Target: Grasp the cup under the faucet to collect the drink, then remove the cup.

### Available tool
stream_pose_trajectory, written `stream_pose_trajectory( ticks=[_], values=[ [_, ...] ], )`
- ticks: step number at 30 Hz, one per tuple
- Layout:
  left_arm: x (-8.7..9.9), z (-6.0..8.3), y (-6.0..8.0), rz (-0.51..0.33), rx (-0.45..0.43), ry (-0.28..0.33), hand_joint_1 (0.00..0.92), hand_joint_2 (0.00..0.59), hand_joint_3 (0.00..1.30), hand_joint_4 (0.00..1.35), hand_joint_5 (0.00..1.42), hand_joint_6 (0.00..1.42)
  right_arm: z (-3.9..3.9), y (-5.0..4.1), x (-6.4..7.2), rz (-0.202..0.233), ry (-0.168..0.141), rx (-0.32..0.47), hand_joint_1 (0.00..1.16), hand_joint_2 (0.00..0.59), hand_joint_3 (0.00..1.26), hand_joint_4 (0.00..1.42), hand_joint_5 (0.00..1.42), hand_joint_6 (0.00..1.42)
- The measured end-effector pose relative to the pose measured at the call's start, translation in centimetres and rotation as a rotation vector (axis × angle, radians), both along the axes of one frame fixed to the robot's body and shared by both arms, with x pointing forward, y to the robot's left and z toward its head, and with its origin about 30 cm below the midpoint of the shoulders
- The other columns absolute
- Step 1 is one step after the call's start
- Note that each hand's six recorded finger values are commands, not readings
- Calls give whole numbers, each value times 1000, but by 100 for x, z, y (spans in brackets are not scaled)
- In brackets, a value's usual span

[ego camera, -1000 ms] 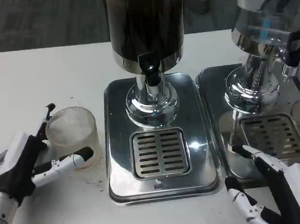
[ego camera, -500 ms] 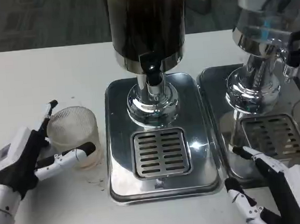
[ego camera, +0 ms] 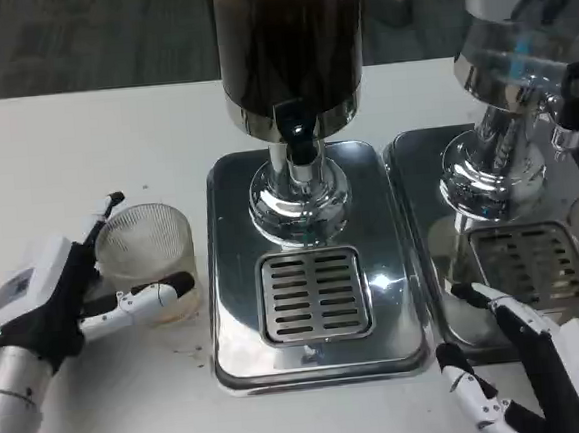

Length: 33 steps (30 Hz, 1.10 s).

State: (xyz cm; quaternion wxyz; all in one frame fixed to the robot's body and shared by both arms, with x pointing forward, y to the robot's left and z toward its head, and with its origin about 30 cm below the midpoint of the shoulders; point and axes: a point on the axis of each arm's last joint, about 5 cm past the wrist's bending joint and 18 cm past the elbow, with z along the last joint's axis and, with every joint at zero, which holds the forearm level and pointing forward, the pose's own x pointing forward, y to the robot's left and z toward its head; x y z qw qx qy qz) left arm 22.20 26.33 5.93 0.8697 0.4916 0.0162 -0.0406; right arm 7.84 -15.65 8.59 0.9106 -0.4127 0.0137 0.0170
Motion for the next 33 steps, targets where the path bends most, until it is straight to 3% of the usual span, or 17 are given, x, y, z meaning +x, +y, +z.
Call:
stream_pose_trajectory(
  ticks=[13, 19, 25, 33],
  values=[
    [5, -51, -68, 39, 31, -43, 239, 39, 235, 407, 564, 738, 0, 0, 1, -5, 2, 20, 280, 389, 228, 211, 195, 284],
    [-15, -110, -115, 75, 13, -73, 252, 57, 354, 537, 731, 1088, 0, -1, -2, -8, 4, 27, 280, 389, 228, 218, 195, 285],
    [-78, -211, -150, 107, -13, -110, 270, 85, 441, 644, 852, 1325, -3, -3, -11, -11, 9, 35, 280, 389, 228, 220, 195, 286],
    [-145, -300, -177, 119, -25, -163, 300, 105, 532, 763, 967, 1424, -8, -8, -25, -15, 15, 39, 280, 389, 228, 220, 195, 286]
  ],
)
